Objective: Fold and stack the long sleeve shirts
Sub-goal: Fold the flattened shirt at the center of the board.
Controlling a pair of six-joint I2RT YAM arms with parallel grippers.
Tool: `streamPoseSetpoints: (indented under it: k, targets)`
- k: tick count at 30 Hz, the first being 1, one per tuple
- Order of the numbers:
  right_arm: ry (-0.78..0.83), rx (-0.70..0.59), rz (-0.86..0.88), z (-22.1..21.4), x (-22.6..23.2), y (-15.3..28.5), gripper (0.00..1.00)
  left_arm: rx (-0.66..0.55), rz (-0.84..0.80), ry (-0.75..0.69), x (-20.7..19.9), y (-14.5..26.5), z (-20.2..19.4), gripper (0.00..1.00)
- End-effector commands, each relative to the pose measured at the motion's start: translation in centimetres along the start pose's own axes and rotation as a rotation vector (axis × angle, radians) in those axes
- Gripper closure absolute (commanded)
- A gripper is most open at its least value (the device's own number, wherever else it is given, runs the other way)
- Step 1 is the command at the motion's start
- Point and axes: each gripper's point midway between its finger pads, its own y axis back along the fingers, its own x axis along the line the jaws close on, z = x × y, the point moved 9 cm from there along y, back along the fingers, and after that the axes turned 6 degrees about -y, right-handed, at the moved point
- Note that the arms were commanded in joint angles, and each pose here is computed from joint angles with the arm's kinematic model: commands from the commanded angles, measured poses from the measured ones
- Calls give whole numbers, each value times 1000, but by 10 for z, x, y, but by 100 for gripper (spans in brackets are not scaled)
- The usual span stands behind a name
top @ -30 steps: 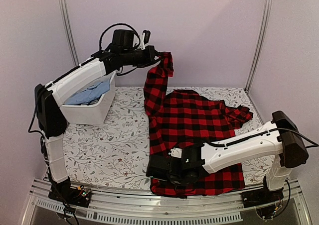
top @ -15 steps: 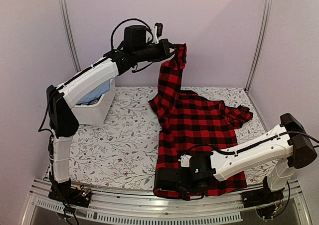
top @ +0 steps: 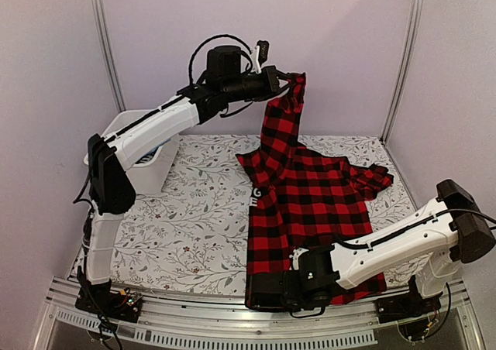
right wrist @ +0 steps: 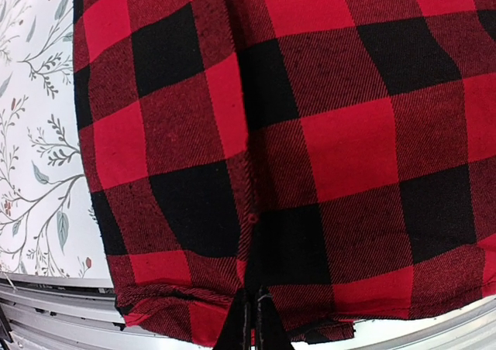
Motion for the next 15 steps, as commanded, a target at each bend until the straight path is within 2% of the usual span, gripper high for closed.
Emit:
streamPoseSetpoints:
  k: [1, 15]
  targets:
    - [-25, 4, 5, 1, -4, 9, 100, 21, -90, -4, -12, -11, -15, 100]
    - [-10, -20, -22, 1, -2, 17, 100, 55, -192, -9, -26, -25, -31, 100]
